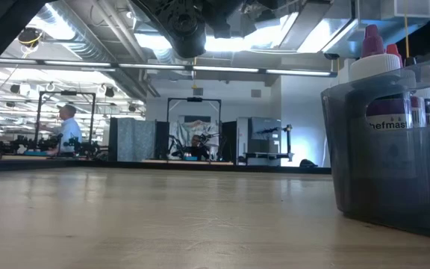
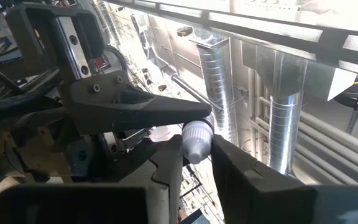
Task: Pick & Place food coloring
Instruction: Put the small red food coloring bottle into the bin
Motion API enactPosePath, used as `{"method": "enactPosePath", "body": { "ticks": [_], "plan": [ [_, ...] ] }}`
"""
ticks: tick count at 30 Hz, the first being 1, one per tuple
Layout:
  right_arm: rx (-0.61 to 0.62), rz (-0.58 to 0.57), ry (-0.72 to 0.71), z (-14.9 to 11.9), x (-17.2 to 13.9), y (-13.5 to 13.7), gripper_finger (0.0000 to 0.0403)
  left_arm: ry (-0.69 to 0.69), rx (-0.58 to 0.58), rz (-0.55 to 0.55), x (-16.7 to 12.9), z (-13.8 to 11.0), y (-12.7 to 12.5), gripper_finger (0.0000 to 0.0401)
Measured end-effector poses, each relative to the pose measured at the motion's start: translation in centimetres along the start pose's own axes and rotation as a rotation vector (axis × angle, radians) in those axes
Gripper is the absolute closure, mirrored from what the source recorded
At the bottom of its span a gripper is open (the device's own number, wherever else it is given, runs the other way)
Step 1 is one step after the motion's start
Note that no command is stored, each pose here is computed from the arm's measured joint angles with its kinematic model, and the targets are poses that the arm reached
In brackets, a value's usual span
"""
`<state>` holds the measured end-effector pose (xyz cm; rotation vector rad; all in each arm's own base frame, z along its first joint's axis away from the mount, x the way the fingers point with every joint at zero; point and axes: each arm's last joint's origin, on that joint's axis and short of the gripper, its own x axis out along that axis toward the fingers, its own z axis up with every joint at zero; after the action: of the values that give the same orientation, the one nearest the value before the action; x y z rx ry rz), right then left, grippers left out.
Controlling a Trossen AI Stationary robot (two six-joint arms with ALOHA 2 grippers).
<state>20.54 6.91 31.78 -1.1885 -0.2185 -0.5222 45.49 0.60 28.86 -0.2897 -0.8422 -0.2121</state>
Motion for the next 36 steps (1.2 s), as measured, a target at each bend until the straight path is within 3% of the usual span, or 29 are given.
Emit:
{"method": "enactPosePath", "body": {
  "ticks": [6,13,20,31,36],
  "plan": [
    [0.000,0.000,0.003,0.0,0.0,0.0,0.0343,0.006,0.027,-0.013,0.0,0.0,0.0,0.0314],
    [0.048,0.004,0.007,0.0,0.0,0.1,0.0331,0.017,0.064,-0.010,-0.1,-0.2,0.1,0.0305],
    [0.038,-0.001,0.059,-0.1,0.0,0.1,0.0345,0.028,0.066,-0.006,-0.1,-0.3,0.2,0.0303],
    [0.020,-0.020,0.102,-0.2,0.0,-0.1,0.0344,0.070,0.052,-0.102,-0.3,-0.1,1.1,0.0251],
    [0.031,-0.047,0.127,-0.2,-0.1,-0.5,0.0339,0.151,-0.001,-0.256,-0.7,0.6,2.8,0.0230]
  ]
}}
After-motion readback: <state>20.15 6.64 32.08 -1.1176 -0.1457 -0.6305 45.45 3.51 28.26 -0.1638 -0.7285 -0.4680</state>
